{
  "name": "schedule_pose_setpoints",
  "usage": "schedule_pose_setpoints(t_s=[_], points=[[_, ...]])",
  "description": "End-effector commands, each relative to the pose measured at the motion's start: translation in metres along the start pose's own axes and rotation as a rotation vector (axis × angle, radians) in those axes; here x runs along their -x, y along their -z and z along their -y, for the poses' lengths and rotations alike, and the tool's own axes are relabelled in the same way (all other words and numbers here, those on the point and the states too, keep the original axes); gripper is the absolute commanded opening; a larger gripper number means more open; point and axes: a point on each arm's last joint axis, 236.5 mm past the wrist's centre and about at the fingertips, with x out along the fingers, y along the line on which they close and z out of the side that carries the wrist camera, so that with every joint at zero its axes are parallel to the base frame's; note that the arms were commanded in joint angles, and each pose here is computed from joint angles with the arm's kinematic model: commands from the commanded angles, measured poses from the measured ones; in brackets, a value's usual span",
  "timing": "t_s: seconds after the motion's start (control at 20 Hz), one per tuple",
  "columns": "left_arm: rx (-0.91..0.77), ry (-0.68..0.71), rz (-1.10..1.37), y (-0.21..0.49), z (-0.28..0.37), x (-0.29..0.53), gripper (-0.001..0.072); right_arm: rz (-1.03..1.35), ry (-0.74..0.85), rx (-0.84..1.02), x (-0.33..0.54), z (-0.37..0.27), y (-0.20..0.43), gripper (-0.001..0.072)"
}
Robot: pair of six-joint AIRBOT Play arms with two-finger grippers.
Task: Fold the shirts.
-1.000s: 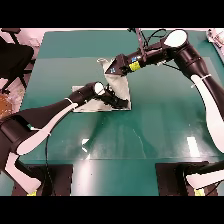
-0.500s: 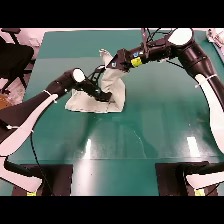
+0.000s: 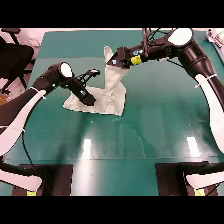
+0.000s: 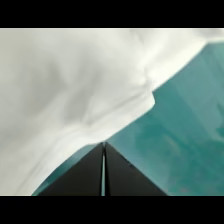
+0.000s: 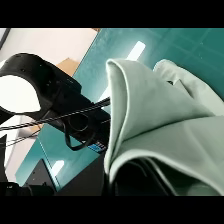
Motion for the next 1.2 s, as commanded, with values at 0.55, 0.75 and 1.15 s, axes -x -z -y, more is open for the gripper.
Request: schedule_pose_setpoints(t_s=[0.55, 0.75, 1.15], points=[[0.032, 0.015, 0.555, 0.030, -0.102, 0.203, 0.0024, -0.009, -0.004, -0.167, -0.105, 0.007, 0.026, 0.0015], [0.079, 0.046, 0.606, 0.050, -0.113, 0.224, 0.0025, 0.007, 0.006, -0.237, -0.154, 0.010, 0.043, 0.0015], [0.075, 0.074, 0.652, 0.041, -0.107, 0.230, 0.0024, 0.087, -0.015, -0.369, -0.224, 0.012, 0.066, 0.0375]])
